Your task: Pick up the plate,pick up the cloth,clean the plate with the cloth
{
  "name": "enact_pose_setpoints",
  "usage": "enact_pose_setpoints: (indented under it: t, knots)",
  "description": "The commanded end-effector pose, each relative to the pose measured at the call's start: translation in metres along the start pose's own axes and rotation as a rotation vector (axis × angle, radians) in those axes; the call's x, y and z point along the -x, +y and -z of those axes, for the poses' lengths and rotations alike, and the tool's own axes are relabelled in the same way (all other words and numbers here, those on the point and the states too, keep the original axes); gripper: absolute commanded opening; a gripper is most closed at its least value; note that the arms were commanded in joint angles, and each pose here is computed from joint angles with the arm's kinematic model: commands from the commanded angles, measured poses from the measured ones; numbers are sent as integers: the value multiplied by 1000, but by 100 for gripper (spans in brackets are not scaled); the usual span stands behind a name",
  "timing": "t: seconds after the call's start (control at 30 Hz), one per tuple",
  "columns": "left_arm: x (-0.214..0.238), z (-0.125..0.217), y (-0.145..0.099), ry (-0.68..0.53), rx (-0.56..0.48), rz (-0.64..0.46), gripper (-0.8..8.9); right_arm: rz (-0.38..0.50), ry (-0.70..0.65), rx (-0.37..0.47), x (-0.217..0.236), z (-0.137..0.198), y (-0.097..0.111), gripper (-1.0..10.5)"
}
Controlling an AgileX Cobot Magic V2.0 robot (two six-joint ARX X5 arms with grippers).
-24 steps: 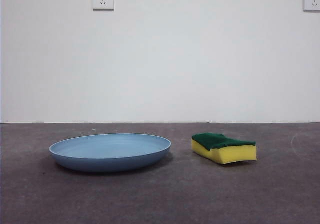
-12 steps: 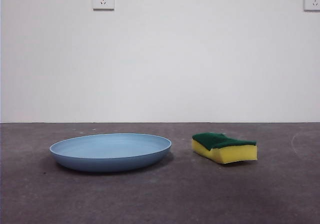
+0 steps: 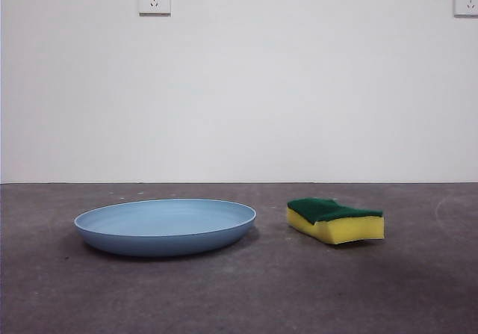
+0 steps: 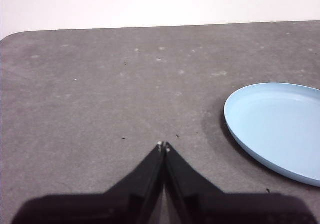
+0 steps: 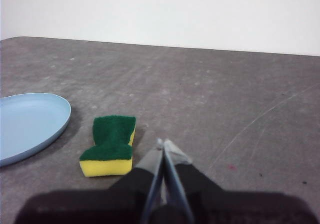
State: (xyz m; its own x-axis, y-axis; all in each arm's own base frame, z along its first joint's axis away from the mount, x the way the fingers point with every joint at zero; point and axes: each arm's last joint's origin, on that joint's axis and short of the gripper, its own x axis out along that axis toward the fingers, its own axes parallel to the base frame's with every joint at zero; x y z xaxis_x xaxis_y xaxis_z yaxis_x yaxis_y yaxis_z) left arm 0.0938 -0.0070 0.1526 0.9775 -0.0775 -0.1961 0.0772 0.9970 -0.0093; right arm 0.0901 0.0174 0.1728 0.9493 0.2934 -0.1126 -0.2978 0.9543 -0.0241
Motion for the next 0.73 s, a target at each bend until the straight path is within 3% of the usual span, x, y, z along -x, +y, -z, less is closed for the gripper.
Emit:
enact_pose_setpoints:
  t: [0.03, 0.57, 0.73]
  knots:
    - [-2, 4, 0, 5, -1, -4, -3, 7, -10, -25, -2, 6, 0, 2]
    - [-2, 4, 0, 5, -1, -4, -3, 7, -3, -41, -7, 18, -1, 2]
    - [-2, 4, 0, 5, -1, -4, -3, 6, 55, -64, -7, 24, 0, 2]
